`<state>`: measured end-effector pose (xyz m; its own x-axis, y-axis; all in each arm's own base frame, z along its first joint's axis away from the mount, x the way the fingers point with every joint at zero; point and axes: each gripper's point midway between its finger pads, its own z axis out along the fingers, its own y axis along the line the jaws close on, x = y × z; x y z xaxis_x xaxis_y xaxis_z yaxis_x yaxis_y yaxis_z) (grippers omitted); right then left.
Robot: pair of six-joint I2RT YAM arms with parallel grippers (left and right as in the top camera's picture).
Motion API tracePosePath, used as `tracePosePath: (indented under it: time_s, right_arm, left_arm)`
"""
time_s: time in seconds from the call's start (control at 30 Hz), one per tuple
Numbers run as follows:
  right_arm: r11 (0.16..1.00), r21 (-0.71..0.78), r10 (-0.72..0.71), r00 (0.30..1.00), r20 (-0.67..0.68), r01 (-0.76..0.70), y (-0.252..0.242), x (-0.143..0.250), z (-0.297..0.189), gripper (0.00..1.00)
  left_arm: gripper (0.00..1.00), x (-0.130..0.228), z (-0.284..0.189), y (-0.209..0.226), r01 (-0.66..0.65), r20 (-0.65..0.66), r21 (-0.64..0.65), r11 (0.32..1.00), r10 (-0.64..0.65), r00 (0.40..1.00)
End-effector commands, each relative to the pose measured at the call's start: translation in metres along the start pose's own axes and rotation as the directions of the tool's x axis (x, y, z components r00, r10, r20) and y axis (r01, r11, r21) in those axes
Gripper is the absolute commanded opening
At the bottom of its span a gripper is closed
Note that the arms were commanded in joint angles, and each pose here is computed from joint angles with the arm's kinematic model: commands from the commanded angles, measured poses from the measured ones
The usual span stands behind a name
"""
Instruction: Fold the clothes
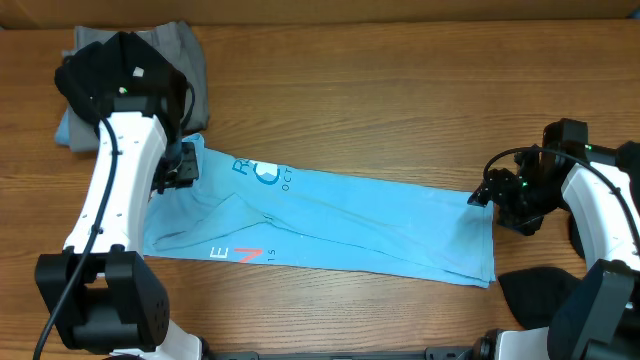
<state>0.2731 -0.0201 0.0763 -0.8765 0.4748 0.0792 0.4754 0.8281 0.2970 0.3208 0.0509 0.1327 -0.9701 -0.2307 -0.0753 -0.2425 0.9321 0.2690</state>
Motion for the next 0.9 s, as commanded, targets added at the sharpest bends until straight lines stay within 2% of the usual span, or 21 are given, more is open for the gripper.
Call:
tracePosePath:
  time_s: [0.0, 0.1, 0.27, 0.43, 0.6, 0.87]
  right_arm:
    - [1.000, -0.025, -0.014, 0.999, 0.031, 0.014, 0.004, -0.002, -0.005, 0.72]
    - [1.000, -0.026, 0.008, 0.999, 0.032, -0.007, 0.005, -0.002, -0.005, 0.72]
    - [0.999, -0.025, 0.040, 0.999, 0.027, -0.039, 0.004, -0.001, -0.004, 0.70]
    - [0.995, -0.008, 0.103, 0.995, 0.011, -0.103, -0.004, 0.006, 0.008, 0.68]
    - [0.990, 0.008, 0.140, 0.990, 0.010, -0.140, -0.013, 0.011, 0.023, 0.66]
    - [0.990, 0.004, 0.141, 0.990, 0.017, -0.141, -0.018, 0.013, 0.037, 0.67]
  left_arm:
    - [0.40, -0.015, 0.023, -0.009, -0.013, 0.089, 0.016, 1.000, 0.011, 0.996]
    - [0.39, -0.036, 0.041, -0.016, -0.012, 0.196, 0.018, 1.000, 0.009, 0.981]
    - [0.38, -0.051, 0.060, -0.025, -0.046, 0.290, 0.026, 0.999, 0.037, 0.956]
    - [0.37, -0.058, 0.072, -0.033, -0.057, 0.343, 0.040, 0.998, 0.040, 0.938]
    - [0.31, -0.067, 0.071, -0.035, -0.074, 0.388, 0.036, 0.997, 0.054, 0.920]
    - [0.36, -0.078, 0.079, -0.053, -0.157, 0.426, 0.093, 0.983, 0.103, 0.899]
